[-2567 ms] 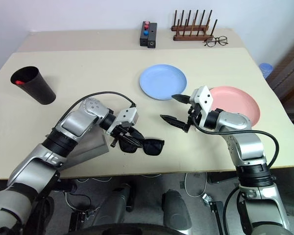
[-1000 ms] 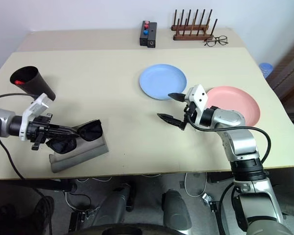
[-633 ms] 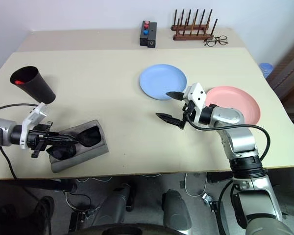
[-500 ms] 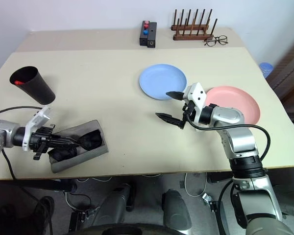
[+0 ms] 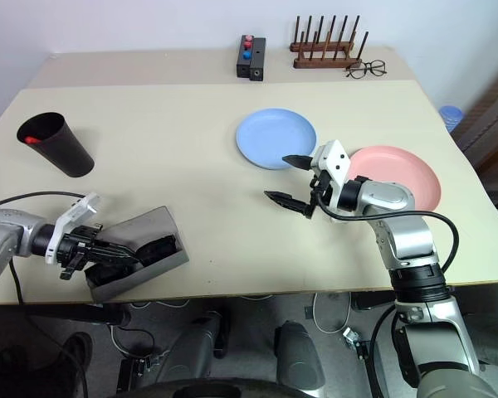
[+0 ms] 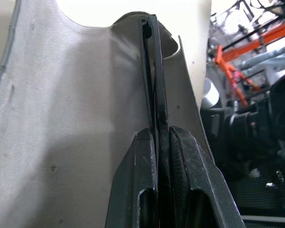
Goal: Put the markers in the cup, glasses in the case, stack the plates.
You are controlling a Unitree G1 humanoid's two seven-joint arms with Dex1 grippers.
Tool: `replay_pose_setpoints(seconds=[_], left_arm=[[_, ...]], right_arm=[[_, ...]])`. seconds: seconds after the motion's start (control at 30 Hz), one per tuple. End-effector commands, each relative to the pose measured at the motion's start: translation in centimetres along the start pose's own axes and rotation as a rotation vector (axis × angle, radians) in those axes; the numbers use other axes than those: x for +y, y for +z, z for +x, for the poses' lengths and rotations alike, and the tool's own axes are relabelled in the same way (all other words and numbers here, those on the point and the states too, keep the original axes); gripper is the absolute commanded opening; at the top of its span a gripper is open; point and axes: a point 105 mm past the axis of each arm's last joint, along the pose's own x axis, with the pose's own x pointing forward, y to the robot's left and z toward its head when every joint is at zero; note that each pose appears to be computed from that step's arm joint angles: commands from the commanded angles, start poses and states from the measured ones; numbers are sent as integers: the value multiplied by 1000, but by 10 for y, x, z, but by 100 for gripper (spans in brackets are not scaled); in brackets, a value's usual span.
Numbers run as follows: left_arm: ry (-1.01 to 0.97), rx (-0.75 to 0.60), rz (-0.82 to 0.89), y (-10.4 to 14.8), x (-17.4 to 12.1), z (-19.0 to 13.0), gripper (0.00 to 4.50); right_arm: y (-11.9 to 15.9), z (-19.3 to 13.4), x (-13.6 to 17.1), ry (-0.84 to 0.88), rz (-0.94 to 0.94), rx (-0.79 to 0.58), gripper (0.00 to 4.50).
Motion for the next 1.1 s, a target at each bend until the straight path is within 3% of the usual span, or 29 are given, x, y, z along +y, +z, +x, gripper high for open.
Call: replay_pose_setpoints(seconds=[0.03,0.07,0.17,0.3,0.4,0.53,1.1], left_arm=[[-27,-19,-13,4,-2,2,2],[-32,-28,-15,6,-3,2,2],[-32,-22,0,7,-3,2,121],[-37,-31,12,10,-4,3,323],[-26,-23,43,11,-3,2,446],[-2,-19,90,16,-2,-2,446],[94,-137,384,76,4,-12,446]], right_arm=[[11,-3,-1,-9,-33,-31,450],[11,-3,-1,-9,-33,-30,450],[11,-3,-1,-9,-33,-29,450],[11,-2,-1,-9,-32,-29,450],[11,-2,-1,-8,-30,-28,450],[11,-1,-1,-8,-30,-30,450],[11,2,-1,-7,-30,-36,450]])
